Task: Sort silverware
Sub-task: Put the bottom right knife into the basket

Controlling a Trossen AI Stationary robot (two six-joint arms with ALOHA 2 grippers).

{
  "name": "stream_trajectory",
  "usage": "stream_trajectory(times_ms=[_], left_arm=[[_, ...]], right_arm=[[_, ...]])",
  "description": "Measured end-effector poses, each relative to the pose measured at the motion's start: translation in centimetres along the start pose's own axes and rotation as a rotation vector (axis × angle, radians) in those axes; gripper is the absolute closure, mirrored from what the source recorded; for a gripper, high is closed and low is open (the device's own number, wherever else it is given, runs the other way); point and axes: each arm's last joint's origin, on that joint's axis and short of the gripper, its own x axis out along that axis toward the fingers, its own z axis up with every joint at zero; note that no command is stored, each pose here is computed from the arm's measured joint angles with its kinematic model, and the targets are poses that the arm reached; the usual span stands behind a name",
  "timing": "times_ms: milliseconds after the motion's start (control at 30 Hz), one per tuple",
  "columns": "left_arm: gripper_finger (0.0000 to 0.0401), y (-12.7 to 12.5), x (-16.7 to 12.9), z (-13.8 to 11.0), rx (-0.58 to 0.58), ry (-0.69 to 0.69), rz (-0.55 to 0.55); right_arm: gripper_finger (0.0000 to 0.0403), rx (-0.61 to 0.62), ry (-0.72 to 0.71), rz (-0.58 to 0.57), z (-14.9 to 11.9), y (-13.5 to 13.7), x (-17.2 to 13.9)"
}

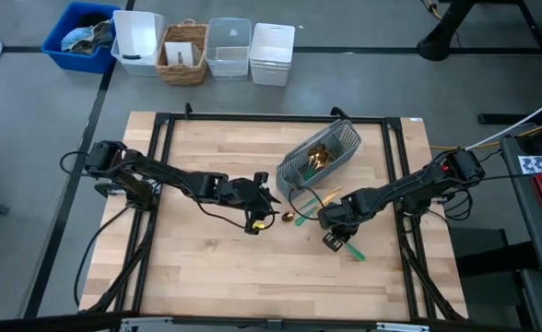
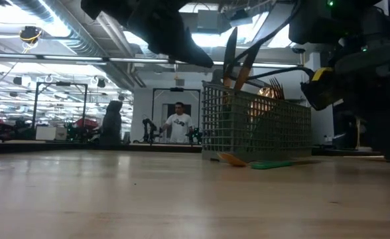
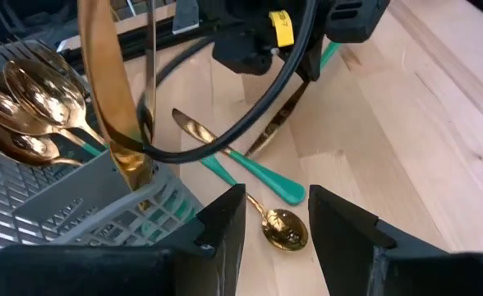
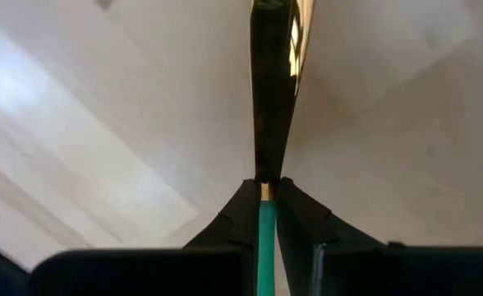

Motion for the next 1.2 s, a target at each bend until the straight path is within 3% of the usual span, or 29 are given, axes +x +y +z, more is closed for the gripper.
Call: stream_trajectory(times_ms=[300, 700, 1200], left_arm=[[0.0276, 0.2, -0.7, 0.5, 0.003, -0.023, 0.005], [0.0276, 0.2, -0.7, 0.5, -0.003, -0.027, 0.005], [0.0276, 0.2, -0.7, 0.5, -0.001, -0.026, 0.005]], right_arm=[[0.037, -0.082, 0.006, 0.042, 0.1, 0.3, 0.0], [0.037, -0.085, -0.021, 0.028, 0.2, 0.3, -0.1], [0.037, -0.108, -0.098, 0.098, -0.5, 0.3, -2.5]])
